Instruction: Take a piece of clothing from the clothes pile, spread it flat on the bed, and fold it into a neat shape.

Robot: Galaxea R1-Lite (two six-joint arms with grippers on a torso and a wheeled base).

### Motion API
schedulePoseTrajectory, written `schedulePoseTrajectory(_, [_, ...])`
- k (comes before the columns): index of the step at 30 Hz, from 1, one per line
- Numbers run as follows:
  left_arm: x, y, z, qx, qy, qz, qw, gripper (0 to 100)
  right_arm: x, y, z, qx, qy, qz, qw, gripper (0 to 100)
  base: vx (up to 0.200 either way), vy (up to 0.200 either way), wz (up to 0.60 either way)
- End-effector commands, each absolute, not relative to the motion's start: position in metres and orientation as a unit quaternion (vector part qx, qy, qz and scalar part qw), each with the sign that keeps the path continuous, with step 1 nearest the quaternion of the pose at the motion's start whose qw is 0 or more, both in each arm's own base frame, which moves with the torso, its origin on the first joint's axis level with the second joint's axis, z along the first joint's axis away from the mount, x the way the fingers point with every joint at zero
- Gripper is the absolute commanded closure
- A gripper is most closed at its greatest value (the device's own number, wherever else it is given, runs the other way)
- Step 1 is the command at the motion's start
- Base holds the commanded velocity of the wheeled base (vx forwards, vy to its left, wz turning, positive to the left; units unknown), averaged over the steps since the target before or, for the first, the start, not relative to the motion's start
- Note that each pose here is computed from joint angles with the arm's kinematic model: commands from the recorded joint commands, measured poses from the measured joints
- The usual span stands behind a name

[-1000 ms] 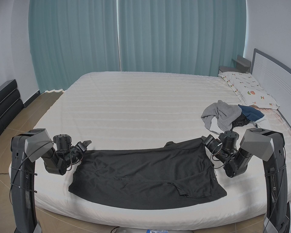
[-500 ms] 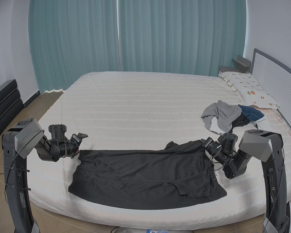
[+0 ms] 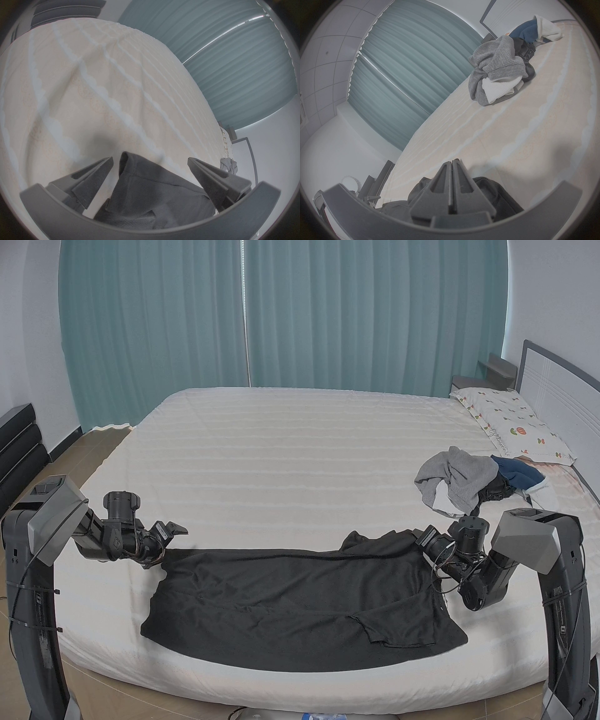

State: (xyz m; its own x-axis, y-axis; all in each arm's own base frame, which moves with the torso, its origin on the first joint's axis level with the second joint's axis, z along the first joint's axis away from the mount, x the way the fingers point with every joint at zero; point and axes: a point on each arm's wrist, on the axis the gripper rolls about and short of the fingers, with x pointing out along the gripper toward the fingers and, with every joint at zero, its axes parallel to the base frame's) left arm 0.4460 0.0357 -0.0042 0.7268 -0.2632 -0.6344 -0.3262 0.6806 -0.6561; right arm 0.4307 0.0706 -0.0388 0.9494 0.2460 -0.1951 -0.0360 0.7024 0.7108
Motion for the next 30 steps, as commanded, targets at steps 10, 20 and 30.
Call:
schedulePoseTrajectory(10, [0.448,0.026,-0.014,-0.361,0.377,0.019,0.852,100,0.43,0.069,-0.036,0.378,0.134,0.078,0.913,100,0.0,0.0,0.0])
schedulePoseTrajectory(20, [0.459,0.032,-0.006,-0.385,0.323,0.09,0.86,100,0.431,0.067,-0.031,0.379,0.127,0.077,0.913,100,0.0,0.0,0.0])
schedulePoseTrajectory(30, [0.446,0.039,0.005,-0.428,0.276,0.063,0.858,100,0.435,0.065,-0.02,0.382,0.094,0.081,0.916,100,0.0,0.0,0.0])
